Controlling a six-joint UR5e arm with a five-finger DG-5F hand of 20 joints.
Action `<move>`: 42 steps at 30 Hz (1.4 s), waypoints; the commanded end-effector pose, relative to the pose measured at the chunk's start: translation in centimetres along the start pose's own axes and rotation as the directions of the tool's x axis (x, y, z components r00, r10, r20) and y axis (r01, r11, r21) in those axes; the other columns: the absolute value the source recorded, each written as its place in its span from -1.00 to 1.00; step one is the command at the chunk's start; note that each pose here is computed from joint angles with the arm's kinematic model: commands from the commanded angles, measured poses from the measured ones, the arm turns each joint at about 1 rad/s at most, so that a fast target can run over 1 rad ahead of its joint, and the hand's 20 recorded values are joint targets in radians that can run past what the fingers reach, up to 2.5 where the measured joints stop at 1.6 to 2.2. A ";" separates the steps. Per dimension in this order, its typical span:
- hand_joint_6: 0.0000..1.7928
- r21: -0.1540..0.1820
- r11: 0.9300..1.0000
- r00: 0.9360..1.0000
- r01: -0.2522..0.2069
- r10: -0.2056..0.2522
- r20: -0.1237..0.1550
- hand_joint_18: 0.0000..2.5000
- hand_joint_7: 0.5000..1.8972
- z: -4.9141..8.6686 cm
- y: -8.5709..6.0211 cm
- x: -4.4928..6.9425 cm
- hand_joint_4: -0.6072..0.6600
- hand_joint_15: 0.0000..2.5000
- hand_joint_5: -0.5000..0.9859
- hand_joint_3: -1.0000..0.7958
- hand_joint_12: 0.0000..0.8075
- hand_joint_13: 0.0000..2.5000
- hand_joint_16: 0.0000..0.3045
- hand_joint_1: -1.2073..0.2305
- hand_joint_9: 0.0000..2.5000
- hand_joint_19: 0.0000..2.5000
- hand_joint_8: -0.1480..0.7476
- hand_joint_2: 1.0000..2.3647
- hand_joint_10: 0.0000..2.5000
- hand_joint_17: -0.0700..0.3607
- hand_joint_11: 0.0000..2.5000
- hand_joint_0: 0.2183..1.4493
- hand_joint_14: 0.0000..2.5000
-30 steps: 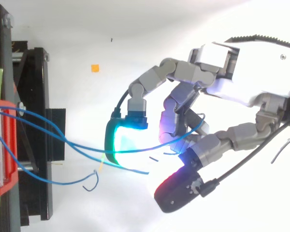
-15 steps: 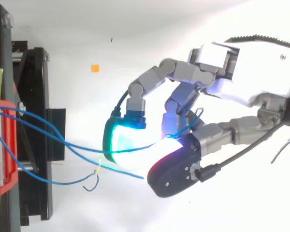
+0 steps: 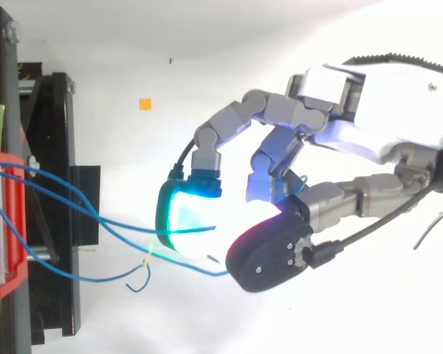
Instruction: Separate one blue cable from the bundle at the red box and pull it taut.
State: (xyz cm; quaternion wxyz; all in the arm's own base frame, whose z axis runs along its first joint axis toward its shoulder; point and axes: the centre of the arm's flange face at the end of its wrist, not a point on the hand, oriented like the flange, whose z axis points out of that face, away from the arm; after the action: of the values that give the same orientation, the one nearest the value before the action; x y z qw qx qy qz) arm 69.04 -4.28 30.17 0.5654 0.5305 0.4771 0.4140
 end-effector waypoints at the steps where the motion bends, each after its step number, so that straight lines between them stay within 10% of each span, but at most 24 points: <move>1: -0.03 -0.006 1.000 1.000 0.002 -0.002 0.003 0.02 -0.51 0.1 0.0 0.0 0.05 0.10 -0.49 -0.44 -0.12 0.05 -0.68 -0.09 -0.11 0.09 0.01 -1.00 -0.47 -0.17 0.04 -0.60 -0.49; 19: -0.02 -0.009 1.000 1.000 0.006 -0.006 0.003 0.01 -0.41 0.1 0.1 0.0 -0.23 0.17 -0.44 -0.17 -0.20 0.08 -0.72 -0.27 -0.02 0.10 -0.05 -0.98 -0.65 -0.23 0.13 -0.39 -0.58; 31: -0.05 -0.007 1.000 1.000 0.012 -0.012 0.000 -0.03 -0.38 0.1 0.0 0.1 -0.06 0.23 -0.46 -0.42 -0.27 0.08 -0.76 -0.11 0.01 0.15 -0.13 -1.00 -0.76 -0.29 0.22 -0.43 -0.66; 42: -0.04 -0.011 1.000 1.000 0.013 -0.013 0.004 0.05 -0.34 0.1 0.0 0.0 -0.26 0.12 -0.42 -0.06 -0.10 0.11 -0.67 -0.30 0.06 0.07 0.00 -0.98 -0.66 -0.15 0.11 -0.42 -0.56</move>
State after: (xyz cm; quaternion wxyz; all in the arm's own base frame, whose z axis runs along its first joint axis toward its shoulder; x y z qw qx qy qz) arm 69.14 -4.27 30.22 0.5717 0.5249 0.4772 0.4122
